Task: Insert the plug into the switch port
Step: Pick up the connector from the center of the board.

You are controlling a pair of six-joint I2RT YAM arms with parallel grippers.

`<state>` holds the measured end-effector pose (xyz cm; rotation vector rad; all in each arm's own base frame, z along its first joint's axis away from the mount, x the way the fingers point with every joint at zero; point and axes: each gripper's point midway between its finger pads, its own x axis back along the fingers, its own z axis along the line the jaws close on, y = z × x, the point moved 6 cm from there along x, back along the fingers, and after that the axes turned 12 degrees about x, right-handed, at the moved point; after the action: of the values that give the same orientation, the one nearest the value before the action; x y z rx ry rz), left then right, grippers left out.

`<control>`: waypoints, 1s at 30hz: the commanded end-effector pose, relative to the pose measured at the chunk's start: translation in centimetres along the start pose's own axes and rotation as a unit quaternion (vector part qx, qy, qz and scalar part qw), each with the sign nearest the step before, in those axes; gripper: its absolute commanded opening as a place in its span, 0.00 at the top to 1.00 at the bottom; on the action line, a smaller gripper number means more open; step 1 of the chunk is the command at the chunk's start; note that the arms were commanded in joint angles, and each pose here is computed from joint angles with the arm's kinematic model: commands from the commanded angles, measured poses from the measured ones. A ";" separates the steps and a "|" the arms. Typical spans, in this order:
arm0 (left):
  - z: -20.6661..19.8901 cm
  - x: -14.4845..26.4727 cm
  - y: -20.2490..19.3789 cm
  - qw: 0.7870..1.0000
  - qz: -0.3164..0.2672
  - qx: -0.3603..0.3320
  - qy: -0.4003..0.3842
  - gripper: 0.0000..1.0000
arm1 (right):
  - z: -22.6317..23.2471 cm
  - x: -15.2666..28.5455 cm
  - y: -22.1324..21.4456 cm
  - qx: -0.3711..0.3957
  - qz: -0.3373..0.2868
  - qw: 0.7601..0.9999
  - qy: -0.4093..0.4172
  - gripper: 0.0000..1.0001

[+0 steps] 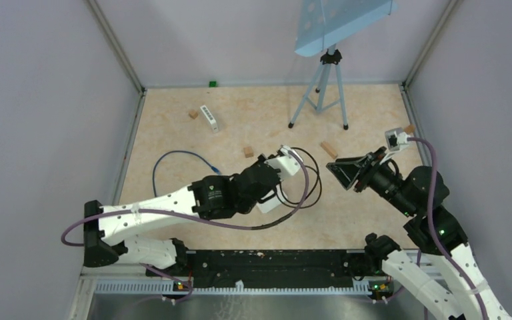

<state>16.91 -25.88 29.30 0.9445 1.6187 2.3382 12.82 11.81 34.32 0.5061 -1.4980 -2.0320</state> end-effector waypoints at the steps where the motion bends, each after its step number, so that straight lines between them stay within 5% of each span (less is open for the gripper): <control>1: 1.8 1.2 1.4 0.994 -0.021 -0.029 0.102 1.00 | 1.3 -0.2 0.9 0.031 -0.043 0.996 0.068 0.59; 6: 2.6 2.8 2.6 0.995 -0.057 -0.006 0.078 1.00 | 0.6 -0.4 -0.7 0.075 -0.042 0.994 0.071 0.67; 13: 2.0 4.9 4.6 0.994 -0.096 -0.031 -0.038 1.00 | 1.5 -1.1 0.4 0.143 -0.083 0.978 0.128 0.45; 30: -1.6 4.5 2.7 0.966 -0.059 -0.159 -0.196 1.00 | 3.9 -5.6 1.0 0.264 -0.031 0.910 0.318 0.40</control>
<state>13.71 -25.55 32.77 1.0864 1.1551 2.1528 15.68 17.06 33.63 1.0724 -1.6240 -1.4253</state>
